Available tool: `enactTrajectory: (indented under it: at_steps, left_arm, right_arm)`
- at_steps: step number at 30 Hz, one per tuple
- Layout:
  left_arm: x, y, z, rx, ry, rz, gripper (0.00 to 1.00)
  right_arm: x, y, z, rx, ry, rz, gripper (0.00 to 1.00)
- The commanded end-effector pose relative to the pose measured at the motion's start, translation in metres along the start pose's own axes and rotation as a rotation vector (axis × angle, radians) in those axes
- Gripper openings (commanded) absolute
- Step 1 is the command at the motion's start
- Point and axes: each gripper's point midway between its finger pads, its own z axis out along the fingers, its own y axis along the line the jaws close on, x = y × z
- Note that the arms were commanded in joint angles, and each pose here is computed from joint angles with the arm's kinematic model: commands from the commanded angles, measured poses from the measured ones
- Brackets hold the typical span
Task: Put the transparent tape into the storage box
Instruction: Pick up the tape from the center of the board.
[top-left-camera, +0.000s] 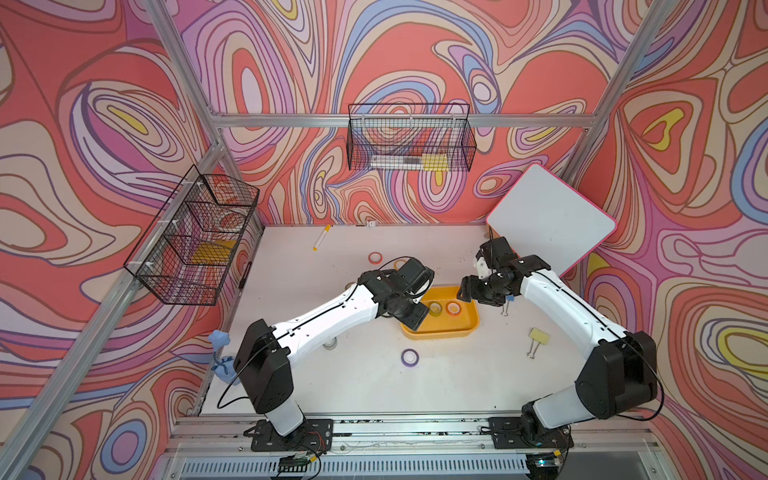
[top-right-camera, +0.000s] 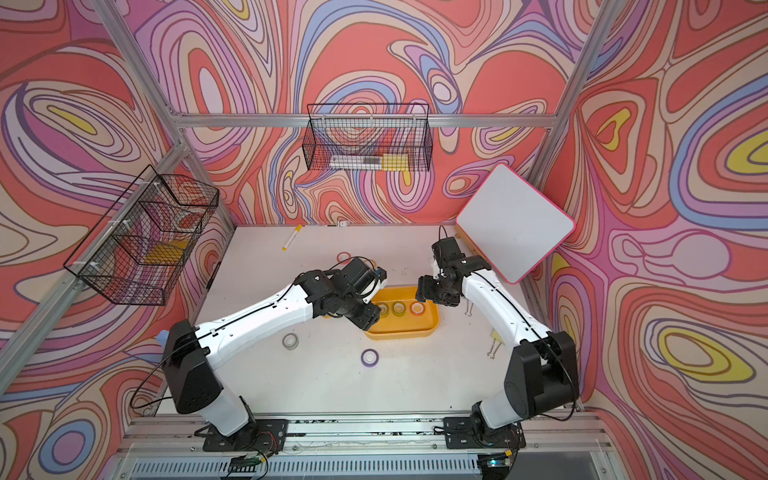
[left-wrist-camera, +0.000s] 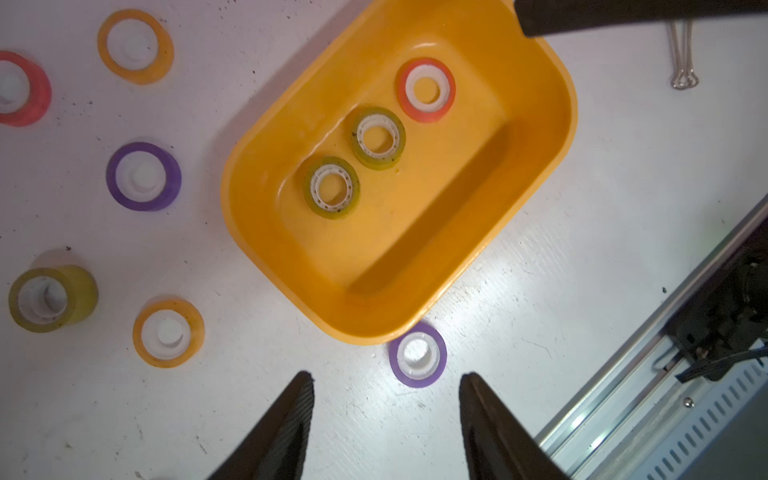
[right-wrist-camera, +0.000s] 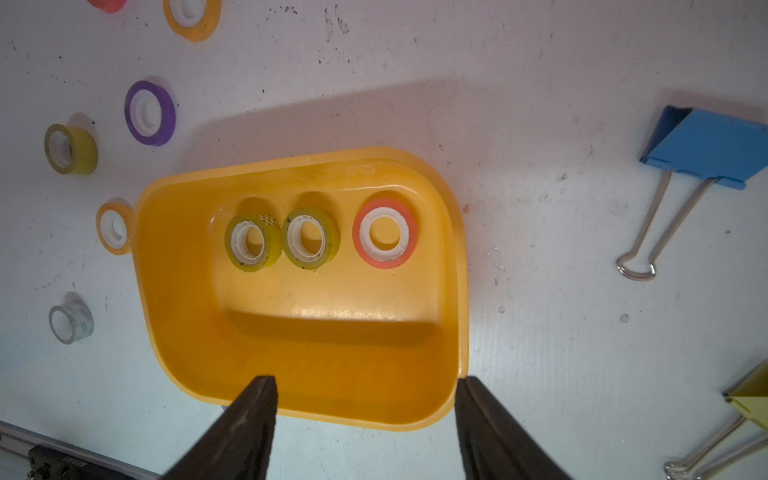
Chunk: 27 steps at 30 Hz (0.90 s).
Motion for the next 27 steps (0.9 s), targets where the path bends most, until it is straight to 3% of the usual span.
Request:
enactTrajectory:
  at_steps: [1,5,13,22,27]
  left_arm:
    - [0.015,0.002,0.008,0.008,0.096,0.03,0.6]
    - [0.044,-0.007,0.008,0.063,0.14,0.023,0.65]
    - [0.115,-0.009,0.018,0.016,0.224,0.021,0.72]
    - [0.122,-0.013,0.046,0.023,0.036,-0.04,0.75]
    - [0.118,-0.014,0.061,0.043,-0.055,-0.009,0.76]
  right_arm:
    - [-0.003,0.0,-0.01,-0.015,-0.035,0.009,0.69]
    - [0.002,-0.004,-0.009,-0.003,-0.026,0.004,0.7]
    - [0.001,-0.004,0.002,-0.011,0.003,0.01,0.72]
    - [0.001,-0.001,0.0,-0.024,0.005,0.007,0.71]
    - [0.004,-0.002,-0.003,-0.02,0.006,0.01,0.71]
